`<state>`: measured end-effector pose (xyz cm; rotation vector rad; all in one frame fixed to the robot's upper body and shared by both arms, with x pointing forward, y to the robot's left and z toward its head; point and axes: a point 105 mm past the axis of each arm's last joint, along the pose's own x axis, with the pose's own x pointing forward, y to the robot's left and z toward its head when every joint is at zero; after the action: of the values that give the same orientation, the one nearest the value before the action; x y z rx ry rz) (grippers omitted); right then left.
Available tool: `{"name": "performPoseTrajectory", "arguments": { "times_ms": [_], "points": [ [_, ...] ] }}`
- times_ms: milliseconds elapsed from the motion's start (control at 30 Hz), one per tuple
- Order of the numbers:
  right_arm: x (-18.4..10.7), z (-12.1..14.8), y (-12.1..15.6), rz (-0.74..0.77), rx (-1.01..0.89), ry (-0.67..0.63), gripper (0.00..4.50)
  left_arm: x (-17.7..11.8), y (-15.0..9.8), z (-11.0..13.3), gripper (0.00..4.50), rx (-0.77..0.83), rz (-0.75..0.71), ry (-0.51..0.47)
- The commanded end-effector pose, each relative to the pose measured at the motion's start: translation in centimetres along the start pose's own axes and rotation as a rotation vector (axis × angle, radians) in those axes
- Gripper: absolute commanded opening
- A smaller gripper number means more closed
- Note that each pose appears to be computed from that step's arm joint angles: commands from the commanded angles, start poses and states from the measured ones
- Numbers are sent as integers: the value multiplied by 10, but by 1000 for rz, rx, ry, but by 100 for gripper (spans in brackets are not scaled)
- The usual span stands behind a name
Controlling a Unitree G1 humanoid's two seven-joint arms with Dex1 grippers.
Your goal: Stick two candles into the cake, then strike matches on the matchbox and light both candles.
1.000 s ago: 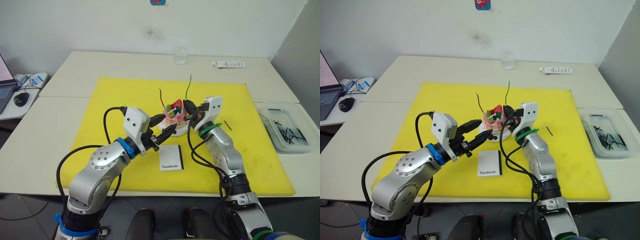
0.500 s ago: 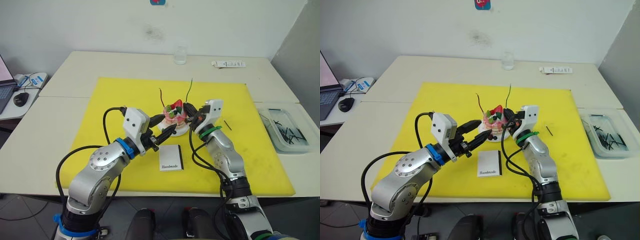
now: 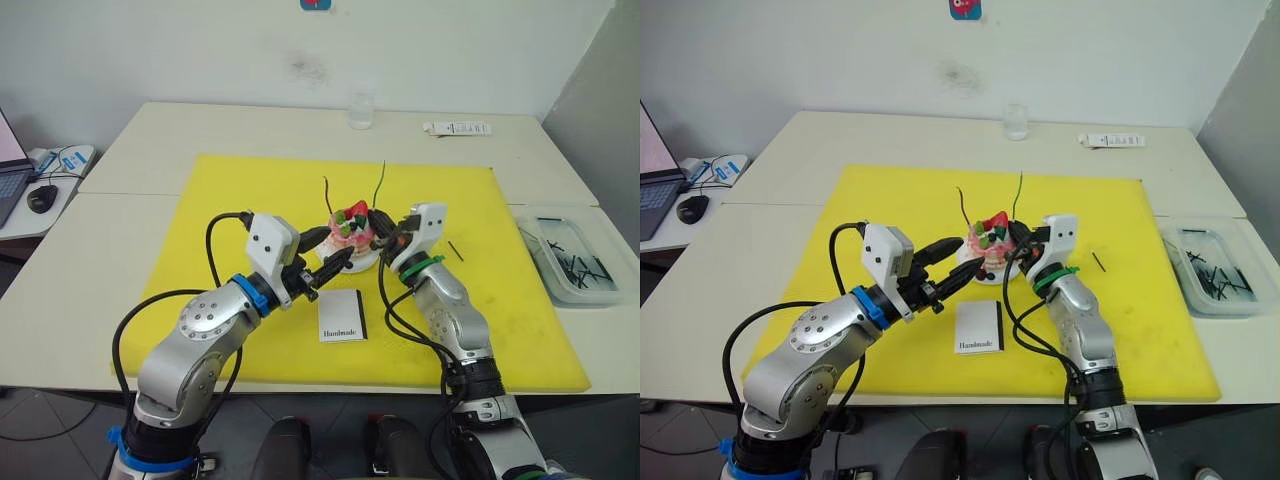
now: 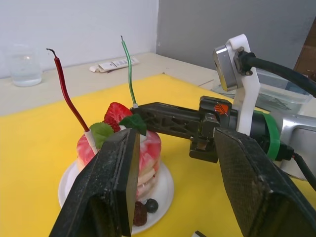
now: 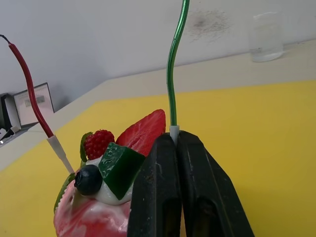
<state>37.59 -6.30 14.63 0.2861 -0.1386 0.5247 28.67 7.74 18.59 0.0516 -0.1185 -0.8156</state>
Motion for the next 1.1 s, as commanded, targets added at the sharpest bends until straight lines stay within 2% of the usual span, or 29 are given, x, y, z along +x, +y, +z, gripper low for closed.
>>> {"name": "performPoseTrajectory", "arguments": {
  "times_ms": [33,267,367,467,900,1100],
  "points": [
    [-1,11,4,18,-20,-37,4,0,3,11,271,31,5,-44],
    [-1,15,6,38,-24,-48,4,2,2,12,271,32,0,-50],
    [0,17,7,39,-32,-54,76,2,2,12,271,33,-2,-52],
    [0,18,7,42,-46,-54,170,3,2,13,271,35,-3,-52],
    [-14,33,8,86,-93,-62,170,1,4,11,271,38,-8,-42],
    [-34,38,10,156,-136,-17,170,-7,7,-2,271,60,-75,27]
  ]
}}
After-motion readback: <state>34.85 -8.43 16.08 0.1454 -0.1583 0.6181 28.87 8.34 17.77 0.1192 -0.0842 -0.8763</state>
